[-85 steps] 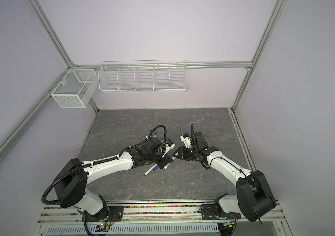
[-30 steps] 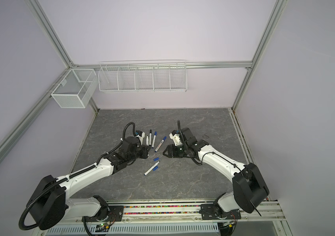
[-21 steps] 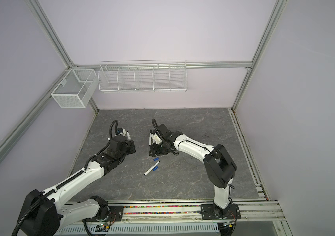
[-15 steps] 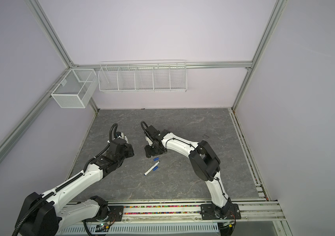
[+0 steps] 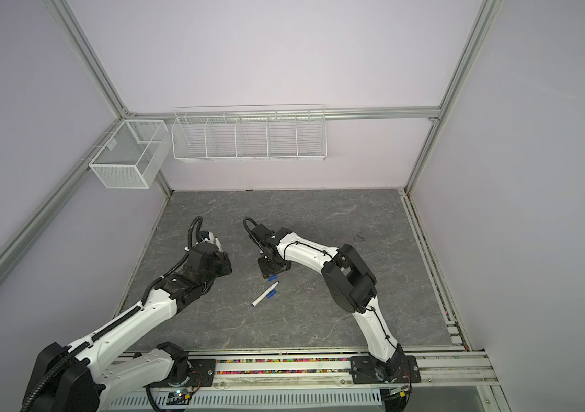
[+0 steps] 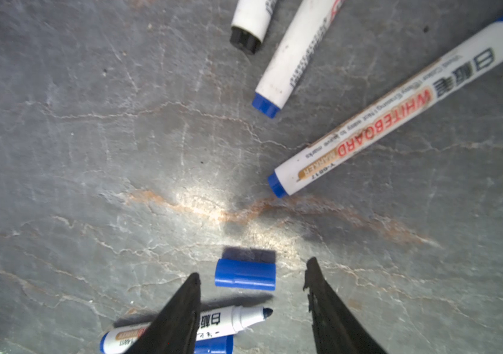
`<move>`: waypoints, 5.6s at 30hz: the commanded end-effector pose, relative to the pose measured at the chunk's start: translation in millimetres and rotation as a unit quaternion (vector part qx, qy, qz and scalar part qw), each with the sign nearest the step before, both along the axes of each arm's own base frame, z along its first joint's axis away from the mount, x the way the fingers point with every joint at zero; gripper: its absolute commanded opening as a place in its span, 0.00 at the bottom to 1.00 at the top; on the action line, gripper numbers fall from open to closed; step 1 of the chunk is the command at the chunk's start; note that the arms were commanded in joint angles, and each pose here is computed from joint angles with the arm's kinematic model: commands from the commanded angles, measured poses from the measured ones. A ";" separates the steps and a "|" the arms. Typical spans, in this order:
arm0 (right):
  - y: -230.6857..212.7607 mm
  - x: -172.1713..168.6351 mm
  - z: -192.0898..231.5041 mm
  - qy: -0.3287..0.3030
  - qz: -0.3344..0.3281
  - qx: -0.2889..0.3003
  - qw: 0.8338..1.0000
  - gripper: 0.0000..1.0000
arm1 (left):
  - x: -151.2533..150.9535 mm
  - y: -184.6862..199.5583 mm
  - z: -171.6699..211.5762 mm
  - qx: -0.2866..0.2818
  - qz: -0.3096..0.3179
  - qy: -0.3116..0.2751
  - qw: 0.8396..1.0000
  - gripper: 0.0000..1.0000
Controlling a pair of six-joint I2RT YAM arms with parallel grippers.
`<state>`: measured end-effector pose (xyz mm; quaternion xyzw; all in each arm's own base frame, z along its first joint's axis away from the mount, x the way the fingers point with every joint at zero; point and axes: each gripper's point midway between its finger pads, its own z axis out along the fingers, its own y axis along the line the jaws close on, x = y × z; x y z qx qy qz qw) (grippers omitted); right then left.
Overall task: Insert the pens into the pen caps
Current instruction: 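Lower the right gripper onto the loose blue cap and grasp it upright, then lift the blue cap with the right gripper over the held marker tip, then push the blue cap down onto the marker tip with the right gripper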
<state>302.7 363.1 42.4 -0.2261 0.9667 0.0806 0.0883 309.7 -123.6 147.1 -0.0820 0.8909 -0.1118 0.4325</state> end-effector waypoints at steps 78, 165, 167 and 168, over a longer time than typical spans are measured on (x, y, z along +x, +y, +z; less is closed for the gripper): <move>-74.6 -124.6 23.6 0.017 0.145 0.029 0.989 0.08 | 3.3 -24.0 -16.5 -0.013 -0.060 0.024 0.998 0.00; -41.3 -56.6 181.8 -0.074 0.042 0.424 0.901 0.09 | -53.9 -184.7 78.8 -0.145 -0.409 -0.113 0.894 0.00; -40.3 -68.4 183.7 -0.050 0.064 0.435 0.897 0.09 | -52.5 -185.8 79.6 -0.146 -0.409 -0.114 0.894 0.00; -40.0 -74.6 183.6 -0.039 0.075 0.438 0.895 0.09 | -52.5 -186.9 79.8 -0.147 -0.410 -0.113 0.893 0.00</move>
